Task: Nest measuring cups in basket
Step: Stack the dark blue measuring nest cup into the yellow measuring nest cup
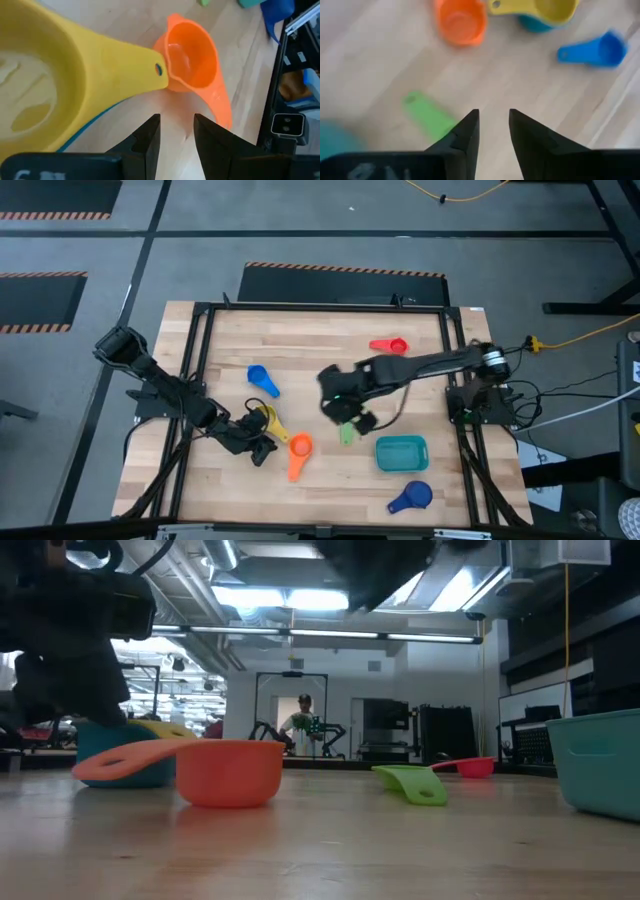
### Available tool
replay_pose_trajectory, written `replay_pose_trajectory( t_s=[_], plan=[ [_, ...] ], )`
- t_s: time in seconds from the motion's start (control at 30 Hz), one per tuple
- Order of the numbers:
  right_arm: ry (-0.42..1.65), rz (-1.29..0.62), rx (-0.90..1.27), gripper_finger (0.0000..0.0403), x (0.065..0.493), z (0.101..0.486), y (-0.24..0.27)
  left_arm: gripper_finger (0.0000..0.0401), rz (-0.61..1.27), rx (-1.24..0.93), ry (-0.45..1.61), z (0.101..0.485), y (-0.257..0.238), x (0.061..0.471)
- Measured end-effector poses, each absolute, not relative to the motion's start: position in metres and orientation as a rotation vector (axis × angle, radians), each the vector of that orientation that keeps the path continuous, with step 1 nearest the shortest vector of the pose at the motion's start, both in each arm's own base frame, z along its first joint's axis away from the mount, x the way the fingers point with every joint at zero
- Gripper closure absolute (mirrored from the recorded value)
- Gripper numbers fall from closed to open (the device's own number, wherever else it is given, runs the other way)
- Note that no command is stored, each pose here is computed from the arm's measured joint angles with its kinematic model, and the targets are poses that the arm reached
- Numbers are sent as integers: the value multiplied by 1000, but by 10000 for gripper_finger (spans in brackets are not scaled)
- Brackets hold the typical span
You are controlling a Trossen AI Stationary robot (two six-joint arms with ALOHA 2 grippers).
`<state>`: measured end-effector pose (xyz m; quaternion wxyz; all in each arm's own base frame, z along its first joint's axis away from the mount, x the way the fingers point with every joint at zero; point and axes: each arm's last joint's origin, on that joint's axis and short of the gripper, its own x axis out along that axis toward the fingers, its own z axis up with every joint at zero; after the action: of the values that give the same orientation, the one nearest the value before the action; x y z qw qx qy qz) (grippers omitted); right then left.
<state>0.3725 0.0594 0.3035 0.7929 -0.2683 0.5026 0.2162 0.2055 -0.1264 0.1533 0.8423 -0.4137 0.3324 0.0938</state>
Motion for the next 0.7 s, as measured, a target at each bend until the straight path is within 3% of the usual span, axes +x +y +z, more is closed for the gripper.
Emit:
replay_pose_trajectory(
  t_s=[0.4, 0.7],
  plan=[
    [1134, 374, -152, 292, 274, 374, 79, 290, 193, -836, 679, 154, -126, 206],
    [1196, 317, 43, 292, 225, 343, 109, 290, 191, -837, 677, 154, -126, 206]
  ],
)
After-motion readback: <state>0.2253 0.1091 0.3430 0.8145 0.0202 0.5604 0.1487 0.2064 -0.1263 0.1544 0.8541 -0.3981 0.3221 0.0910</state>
